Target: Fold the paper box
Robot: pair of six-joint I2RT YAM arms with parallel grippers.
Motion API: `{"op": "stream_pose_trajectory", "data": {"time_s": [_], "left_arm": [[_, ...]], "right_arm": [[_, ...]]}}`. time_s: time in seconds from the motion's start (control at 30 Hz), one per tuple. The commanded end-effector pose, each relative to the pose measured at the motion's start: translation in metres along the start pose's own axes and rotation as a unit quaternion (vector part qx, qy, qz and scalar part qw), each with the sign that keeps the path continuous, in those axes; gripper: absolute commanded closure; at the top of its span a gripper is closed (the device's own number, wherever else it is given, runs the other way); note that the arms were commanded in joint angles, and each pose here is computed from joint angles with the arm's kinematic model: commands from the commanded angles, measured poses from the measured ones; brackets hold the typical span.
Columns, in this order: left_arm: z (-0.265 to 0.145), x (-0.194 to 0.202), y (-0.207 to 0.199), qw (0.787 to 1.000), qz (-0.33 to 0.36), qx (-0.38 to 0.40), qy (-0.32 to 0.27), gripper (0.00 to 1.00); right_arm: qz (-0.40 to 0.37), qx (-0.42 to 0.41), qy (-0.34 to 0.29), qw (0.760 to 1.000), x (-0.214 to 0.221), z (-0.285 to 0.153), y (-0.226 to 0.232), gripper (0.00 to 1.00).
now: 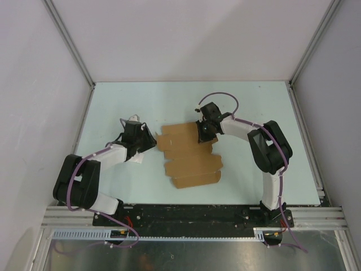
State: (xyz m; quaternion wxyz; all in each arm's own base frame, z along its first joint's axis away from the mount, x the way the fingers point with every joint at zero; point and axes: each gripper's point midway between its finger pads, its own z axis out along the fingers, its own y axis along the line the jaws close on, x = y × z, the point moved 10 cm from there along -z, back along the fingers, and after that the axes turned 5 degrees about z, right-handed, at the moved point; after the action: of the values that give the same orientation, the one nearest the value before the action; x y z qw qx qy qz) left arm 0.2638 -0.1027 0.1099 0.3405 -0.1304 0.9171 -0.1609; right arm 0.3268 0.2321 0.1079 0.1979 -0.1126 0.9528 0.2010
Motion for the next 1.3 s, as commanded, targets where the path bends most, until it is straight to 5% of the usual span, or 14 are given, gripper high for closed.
{"op": "stream_pose_trajectory", "data": {"time_s": [0.0,1.27], "left_arm": [[-0.001,-0.014,-0.016,0.998,0.003,0.050,-0.025,0.47],[0.014,-0.015,-0.056,0.995,0.044,0.088,-0.010,0.48]], "right_arm": [[0.003,-0.005,0.003,1.000,0.005,-0.009,0.005,0.93],[0.000,-0.016,0.006,1.000,0.006,-0.008,0.010,0.94]]}}
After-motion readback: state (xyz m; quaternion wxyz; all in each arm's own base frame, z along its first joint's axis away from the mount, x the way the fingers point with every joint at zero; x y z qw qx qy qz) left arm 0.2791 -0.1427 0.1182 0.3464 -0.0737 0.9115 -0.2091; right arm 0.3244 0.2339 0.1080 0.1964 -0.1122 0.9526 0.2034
